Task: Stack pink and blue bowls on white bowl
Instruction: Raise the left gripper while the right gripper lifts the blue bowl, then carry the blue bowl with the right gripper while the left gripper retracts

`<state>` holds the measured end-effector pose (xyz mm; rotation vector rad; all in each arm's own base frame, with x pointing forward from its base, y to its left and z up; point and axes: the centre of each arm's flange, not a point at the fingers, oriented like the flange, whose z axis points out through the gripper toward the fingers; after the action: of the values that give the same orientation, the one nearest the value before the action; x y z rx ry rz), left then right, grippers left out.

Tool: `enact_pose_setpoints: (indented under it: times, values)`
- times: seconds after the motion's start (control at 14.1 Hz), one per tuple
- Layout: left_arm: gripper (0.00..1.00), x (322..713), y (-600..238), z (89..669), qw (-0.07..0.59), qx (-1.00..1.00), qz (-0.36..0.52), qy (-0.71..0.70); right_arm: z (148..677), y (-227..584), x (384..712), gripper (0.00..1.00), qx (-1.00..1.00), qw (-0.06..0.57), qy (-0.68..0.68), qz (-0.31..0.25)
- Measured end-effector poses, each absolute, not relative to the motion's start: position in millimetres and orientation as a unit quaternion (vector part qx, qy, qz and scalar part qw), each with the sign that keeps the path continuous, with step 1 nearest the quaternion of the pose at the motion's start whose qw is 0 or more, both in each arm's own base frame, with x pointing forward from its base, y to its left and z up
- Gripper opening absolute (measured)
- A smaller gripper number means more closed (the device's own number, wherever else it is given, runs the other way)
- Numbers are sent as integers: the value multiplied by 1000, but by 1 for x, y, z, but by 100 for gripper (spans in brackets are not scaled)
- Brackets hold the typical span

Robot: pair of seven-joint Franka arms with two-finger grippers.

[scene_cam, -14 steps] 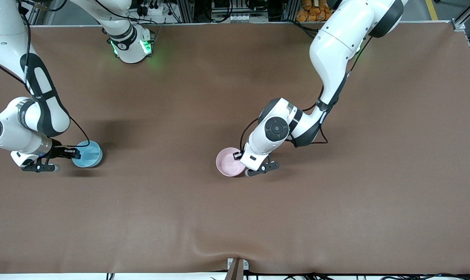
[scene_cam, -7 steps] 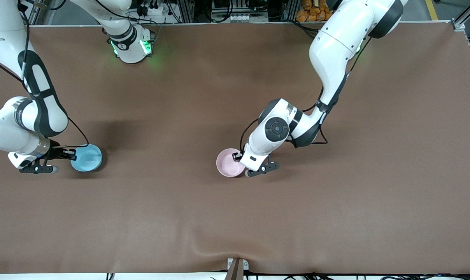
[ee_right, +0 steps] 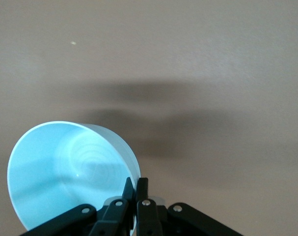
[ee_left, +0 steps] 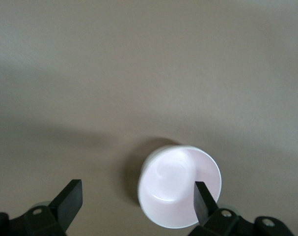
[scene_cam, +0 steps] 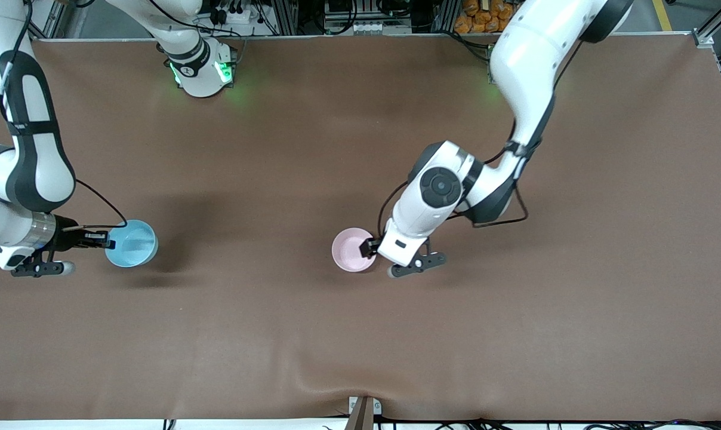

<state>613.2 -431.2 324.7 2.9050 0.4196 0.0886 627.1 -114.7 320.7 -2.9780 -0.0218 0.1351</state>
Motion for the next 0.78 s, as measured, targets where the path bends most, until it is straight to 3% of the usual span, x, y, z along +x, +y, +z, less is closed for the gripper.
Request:
enact_pose_setpoints:
  times: [0.42,0.78]
  values:
    - [100,637,-369,387,70,989,49,122,342,-9,635,4,-995,77,27,60]
    - [100,668,-267,425,43,996,40,62,352,85,634,4,-992,104,38,63]
